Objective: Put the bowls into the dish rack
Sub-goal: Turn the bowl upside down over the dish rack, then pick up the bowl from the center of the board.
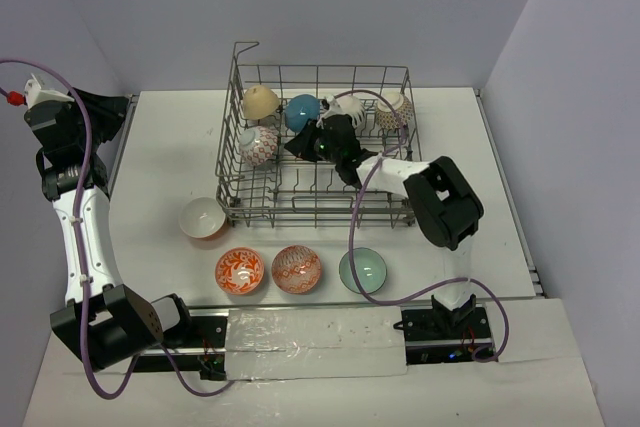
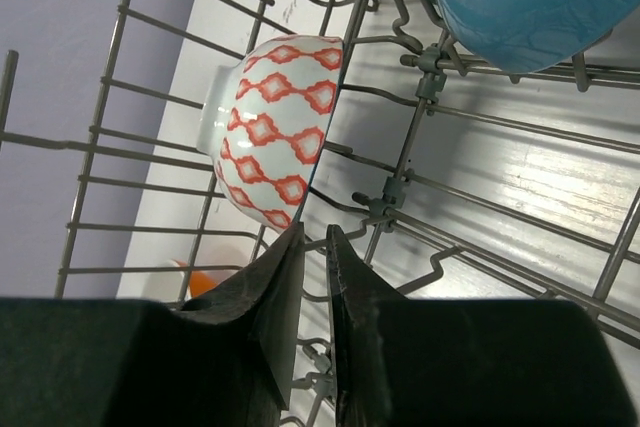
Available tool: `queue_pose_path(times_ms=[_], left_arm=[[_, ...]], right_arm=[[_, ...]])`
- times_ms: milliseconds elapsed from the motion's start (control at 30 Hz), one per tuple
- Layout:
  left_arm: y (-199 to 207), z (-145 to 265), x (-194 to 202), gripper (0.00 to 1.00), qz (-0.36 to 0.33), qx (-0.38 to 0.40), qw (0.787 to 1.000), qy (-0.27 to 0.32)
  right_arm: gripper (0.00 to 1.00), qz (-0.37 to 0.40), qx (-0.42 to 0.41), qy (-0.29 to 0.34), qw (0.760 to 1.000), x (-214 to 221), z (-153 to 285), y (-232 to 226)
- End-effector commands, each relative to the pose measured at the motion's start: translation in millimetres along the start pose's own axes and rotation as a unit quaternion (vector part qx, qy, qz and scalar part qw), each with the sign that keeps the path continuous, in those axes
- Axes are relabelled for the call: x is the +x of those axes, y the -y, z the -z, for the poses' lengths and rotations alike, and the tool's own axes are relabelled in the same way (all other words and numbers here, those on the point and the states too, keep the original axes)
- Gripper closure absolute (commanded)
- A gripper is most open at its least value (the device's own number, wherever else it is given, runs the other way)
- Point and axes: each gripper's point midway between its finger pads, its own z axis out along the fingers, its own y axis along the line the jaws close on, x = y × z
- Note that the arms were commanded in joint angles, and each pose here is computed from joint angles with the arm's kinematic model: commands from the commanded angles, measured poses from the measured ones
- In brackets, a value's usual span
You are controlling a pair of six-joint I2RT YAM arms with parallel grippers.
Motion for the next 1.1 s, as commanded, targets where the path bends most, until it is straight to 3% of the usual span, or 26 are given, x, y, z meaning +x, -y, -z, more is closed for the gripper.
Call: queue_pose_path(times_ms=[0,333,467,700,1067], left_arm=[[6.1,-0.3,-4.0,0.64,-0.006,0.018,1.0,0.008],[4.0,-1.0,-4.2,0.63,-0.013,0.015,1.0,0.01],[0.5,-1.7,-5.8,0.64,-0.016,0.006,1.0,0.013],[-7.0,-4.1,-6.9,0.63,-0.015,-0.009,1.0,0.011],[-21.3,-0.9,-20.4,0.64,-0.014,-0.034,0.999,0.031]], right_arm=[[0.77,0.051,-0.034,0.042,0.997,-36.7,19.2,-33.7],[0.72,0.228,-0.102,0.077,0.965,-75.7,71.1,-126.5],[0.72,0.307,-0.14,0.05,0.94,-49.5,88.9,-168.2],[0.71,0.443,-0.102,0.019,0.891,1.3,113.2,-190.8],[0.68,0.513,-0.156,-0.051,0.843,84.2,140.4,-218.4]])
